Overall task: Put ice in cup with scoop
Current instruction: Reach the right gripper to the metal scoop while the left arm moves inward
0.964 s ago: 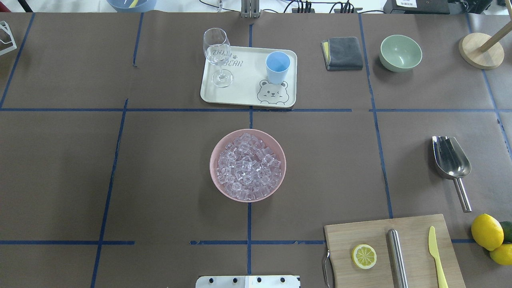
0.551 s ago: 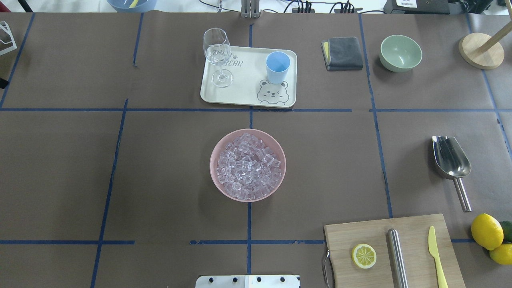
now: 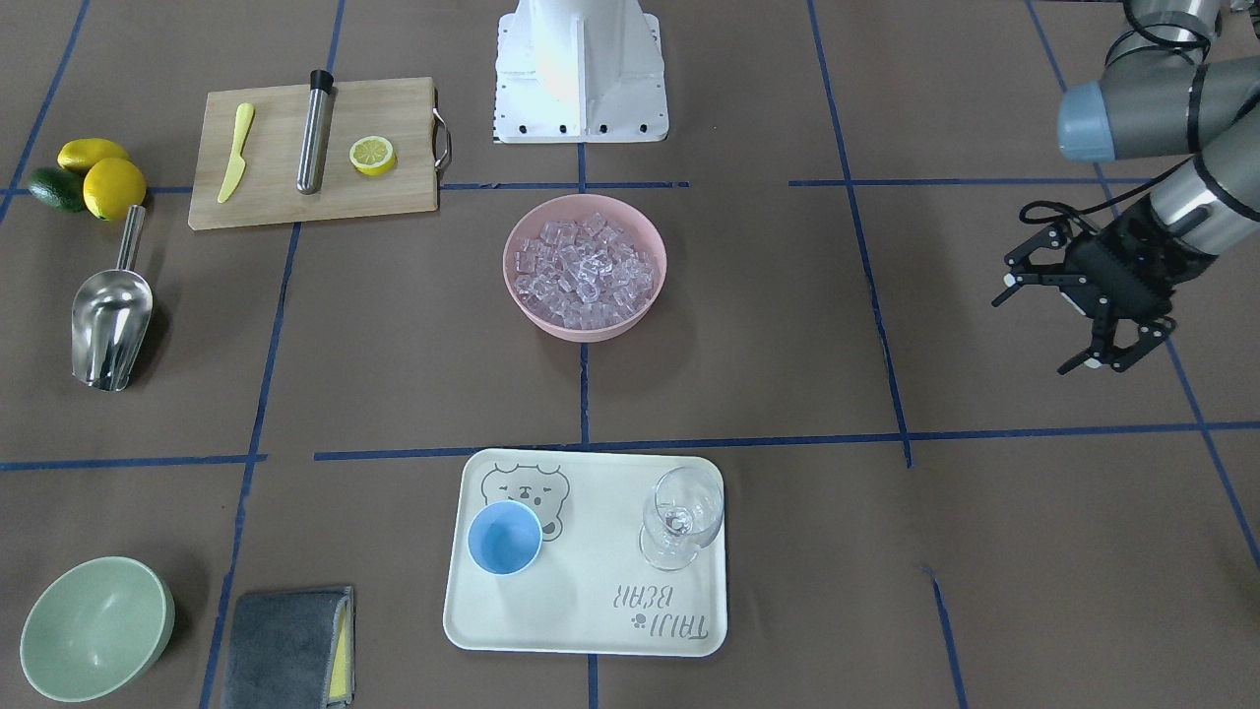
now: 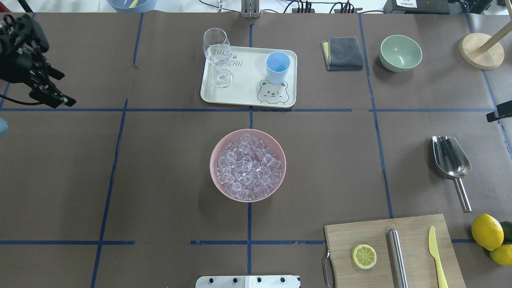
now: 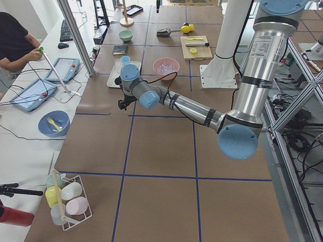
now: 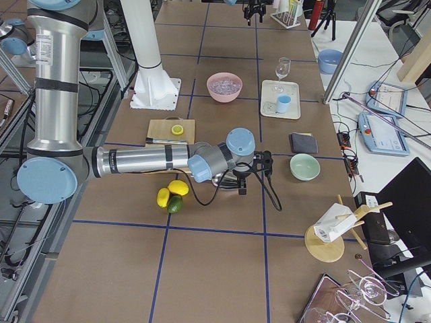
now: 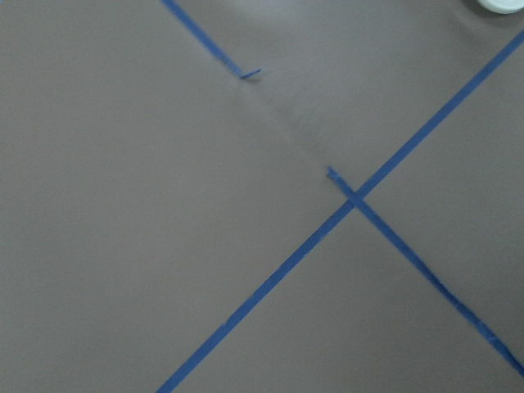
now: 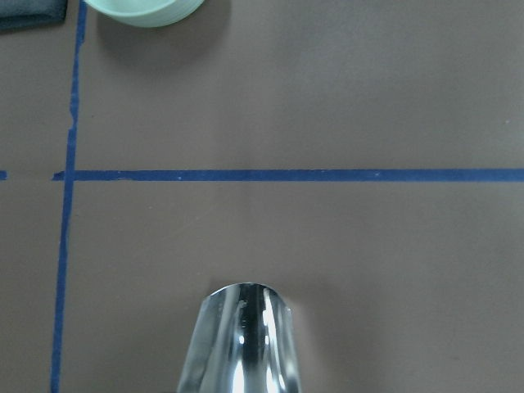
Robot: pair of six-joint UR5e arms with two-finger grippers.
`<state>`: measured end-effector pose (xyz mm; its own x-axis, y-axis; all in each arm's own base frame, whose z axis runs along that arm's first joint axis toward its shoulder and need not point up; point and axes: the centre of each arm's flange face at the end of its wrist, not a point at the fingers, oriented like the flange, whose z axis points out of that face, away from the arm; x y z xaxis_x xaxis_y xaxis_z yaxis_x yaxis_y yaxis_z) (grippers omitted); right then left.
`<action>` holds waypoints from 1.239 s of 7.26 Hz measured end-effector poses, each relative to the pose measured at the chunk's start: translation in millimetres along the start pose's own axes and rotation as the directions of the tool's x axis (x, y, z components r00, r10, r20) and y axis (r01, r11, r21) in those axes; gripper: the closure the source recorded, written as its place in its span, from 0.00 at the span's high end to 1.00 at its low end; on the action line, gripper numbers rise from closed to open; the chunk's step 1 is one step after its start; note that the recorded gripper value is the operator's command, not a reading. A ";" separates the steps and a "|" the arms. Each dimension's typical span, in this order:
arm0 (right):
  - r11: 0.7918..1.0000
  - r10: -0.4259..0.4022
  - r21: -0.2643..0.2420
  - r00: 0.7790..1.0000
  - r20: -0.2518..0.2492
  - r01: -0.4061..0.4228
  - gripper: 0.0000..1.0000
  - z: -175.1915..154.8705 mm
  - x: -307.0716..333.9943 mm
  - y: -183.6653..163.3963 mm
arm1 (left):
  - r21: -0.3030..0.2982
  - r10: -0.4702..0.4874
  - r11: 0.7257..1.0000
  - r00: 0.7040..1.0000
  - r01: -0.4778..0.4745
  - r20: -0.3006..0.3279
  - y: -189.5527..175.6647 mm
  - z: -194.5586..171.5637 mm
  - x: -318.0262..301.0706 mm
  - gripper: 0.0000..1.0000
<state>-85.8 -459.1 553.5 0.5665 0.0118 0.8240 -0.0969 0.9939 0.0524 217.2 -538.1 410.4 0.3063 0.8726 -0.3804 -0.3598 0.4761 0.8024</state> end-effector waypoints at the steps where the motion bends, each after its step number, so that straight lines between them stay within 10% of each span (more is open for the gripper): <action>1: 1.000 0.023 -0.008 1.000 -0.007 -0.023 1.00 12.4 -28.4 16.6 | 0.012 0.042 0.999 0.999 -0.042 -0.030 -9.6 15.8 16.6 1.00; 7: 0.988 -0.066 -0.153 0.983 -0.171 0.039 0.99 87.0 -48.1 119.9 | 0.025 0.013 1.000 0.998 -0.011 -0.063 -20.5 29.8 37.4 1.00; 9: 0.981 -0.091 -0.188 0.979 -0.181 0.056 0.82 106.3 -51.5 127.1 | 0.023 0.011 1.000 0.998 -0.009 -0.064 -20.1 30.7 37.1 1.00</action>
<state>-214.3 -345.0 577.6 0.7118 -0.0587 0.7000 0.0902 0.9959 -0.0083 262.8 -518.7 394.3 0.2454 0.8828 -0.4005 -0.3418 0.4654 0.8165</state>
